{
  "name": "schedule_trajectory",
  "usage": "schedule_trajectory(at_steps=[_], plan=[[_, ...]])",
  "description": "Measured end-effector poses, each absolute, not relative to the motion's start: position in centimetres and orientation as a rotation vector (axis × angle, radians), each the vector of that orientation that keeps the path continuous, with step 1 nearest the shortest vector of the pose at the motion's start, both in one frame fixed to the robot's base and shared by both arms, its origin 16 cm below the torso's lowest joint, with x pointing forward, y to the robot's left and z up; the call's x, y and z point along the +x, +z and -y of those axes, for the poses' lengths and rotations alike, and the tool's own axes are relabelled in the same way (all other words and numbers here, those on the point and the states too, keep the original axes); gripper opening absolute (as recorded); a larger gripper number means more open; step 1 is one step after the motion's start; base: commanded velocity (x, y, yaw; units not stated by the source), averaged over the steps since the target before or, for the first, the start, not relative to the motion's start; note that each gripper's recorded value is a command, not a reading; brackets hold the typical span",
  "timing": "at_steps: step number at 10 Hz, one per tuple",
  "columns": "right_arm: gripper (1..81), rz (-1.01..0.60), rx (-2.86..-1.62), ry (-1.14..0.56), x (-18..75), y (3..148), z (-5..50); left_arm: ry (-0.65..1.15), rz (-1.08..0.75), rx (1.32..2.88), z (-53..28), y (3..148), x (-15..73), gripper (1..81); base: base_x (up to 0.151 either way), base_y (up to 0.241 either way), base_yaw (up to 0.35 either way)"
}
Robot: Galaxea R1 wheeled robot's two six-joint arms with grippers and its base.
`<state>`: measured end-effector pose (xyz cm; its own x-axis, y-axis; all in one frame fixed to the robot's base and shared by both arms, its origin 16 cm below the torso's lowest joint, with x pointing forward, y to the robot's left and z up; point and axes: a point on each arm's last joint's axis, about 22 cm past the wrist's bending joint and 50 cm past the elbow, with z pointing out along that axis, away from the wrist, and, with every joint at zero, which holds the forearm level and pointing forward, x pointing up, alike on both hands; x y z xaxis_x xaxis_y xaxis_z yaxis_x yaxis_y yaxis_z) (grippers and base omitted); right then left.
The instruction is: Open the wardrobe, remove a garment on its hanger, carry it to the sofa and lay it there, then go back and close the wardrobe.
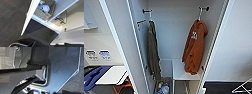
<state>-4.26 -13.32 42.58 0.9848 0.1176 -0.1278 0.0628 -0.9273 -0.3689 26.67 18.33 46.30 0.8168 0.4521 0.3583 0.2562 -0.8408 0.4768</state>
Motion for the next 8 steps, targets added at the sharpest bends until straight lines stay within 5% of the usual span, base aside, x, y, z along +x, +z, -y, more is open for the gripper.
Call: schedule_trajectory(at_steps=[3, 8], plan=[[81.1, 0.124, -2.759, 0.203, -4.2, 42.6, 13.3, 0.404, -0.195, 2.694, -16.5, 44.4, 20.0, 81.1, 0.000, 0.000, 0.000], [81.1, 0.115, -2.777, 0.132, -2.6, 42.3, 13.8, 0.180, 0.028, 2.769, -17.2, 42.6, 9.9, 81.1, 0.000, 0.000, 0.000]])
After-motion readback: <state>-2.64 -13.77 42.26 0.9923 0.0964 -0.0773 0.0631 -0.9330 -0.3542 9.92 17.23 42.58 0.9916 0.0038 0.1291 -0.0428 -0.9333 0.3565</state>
